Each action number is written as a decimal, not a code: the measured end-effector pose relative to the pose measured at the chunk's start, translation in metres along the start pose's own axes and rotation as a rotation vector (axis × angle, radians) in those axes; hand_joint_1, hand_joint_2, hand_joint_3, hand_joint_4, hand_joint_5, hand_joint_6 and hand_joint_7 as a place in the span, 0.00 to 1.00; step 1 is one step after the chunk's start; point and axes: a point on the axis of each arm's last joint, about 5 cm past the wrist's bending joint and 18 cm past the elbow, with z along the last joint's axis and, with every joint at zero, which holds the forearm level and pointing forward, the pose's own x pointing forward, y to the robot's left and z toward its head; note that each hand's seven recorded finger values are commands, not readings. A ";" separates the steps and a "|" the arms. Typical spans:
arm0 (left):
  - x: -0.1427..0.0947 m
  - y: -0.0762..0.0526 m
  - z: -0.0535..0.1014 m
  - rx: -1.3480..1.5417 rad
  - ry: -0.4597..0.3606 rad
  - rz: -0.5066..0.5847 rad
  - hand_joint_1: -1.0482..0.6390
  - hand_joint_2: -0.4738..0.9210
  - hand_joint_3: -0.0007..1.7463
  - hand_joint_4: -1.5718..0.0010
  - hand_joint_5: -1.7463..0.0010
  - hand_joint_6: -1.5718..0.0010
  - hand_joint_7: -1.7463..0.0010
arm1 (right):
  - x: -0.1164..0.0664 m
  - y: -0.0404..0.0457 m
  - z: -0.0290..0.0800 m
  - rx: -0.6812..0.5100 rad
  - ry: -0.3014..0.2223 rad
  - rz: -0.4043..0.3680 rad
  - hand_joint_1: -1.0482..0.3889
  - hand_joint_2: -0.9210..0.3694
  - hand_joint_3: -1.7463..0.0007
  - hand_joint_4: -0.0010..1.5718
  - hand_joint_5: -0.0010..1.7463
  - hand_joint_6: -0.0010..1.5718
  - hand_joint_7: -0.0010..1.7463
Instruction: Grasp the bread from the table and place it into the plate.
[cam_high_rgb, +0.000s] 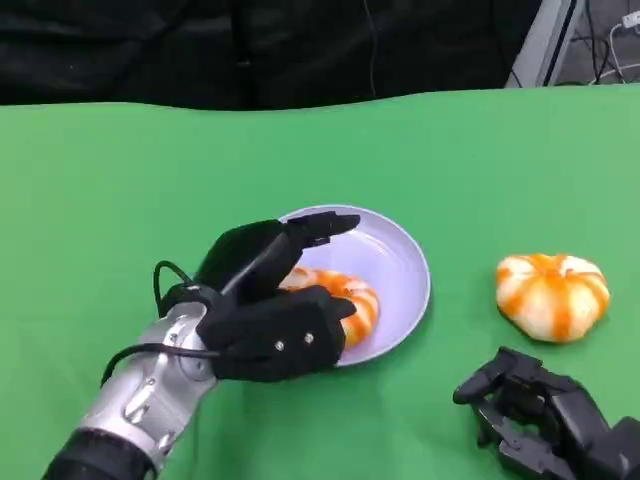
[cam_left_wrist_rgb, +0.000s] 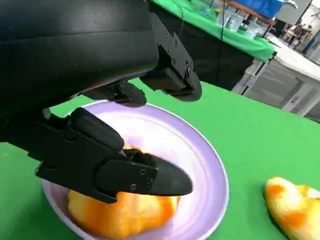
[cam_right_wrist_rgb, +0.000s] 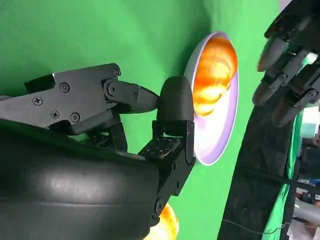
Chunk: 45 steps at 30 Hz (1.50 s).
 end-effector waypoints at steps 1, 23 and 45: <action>-0.001 0.003 0.001 -0.024 0.005 -0.007 0.05 1.00 0.42 0.85 1.00 0.80 1.00 | 0.000 -0.0001 0.000 0.000 0.000 0.000 0.56 0.00 0.72 0.41 1.00 0.44 0.68; -0.039 0.029 -0.020 -0.718 -0.091 0.141 0.11 1.00 0.33 0.77 0.99 0.76 0.99 | 0.002 -0.0002 0.000 -0.003 0.003 -0.001 0.56 0.00 0.73 0.41 1.00 0.44 0.67; -0.140 0.001 -0.073 -1.023 -0.128 0.208 0.11 1.00 0.21 0.67 0.98 0.65 0.98 | 0.001 -0.0033 0.000 -0.010 0.000 0.000 0.54 0.00 0.73 0.38 1.00 0.45 0.66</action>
